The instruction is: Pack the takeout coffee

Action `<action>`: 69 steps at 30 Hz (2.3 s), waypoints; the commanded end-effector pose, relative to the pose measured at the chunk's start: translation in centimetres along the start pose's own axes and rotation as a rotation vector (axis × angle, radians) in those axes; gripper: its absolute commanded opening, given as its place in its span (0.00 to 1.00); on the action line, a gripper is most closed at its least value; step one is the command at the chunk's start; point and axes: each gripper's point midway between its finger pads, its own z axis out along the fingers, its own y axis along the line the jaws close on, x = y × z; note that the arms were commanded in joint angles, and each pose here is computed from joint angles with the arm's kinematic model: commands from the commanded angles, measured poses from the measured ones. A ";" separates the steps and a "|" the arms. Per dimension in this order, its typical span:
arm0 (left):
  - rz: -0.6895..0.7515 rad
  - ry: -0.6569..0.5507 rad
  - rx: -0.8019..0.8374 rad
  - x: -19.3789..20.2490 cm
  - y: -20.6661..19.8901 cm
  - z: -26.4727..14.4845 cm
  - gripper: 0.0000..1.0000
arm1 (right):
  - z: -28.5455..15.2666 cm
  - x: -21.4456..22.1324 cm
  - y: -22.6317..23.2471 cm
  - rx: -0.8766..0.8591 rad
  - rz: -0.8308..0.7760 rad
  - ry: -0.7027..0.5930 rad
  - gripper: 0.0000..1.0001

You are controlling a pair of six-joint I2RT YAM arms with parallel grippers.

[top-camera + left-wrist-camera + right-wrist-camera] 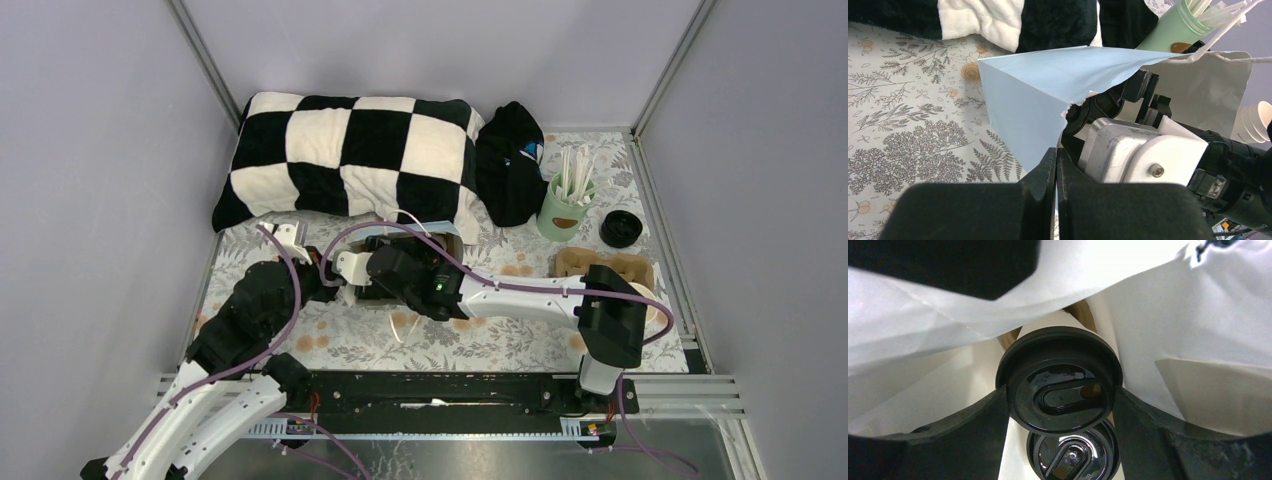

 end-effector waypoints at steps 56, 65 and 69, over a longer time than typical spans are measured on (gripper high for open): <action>-0.079 0.048 0.196 1.0 -3.7 0.1 0.00 | -4.5 -1.7 5.6 -0.159 0.235 0.145 0.38; 0.092 0.013 0.169 -1.4 -4.0 2.8 0.00 | -2.1 -1.0 1.7 -0.055 0.199 0.159 0.39; 0.117 -0.040 0.201 -3.1 -5.0 3.5 0.00 | -1.9 -1.0 0.5 -0.020 0.164 0.146 0.39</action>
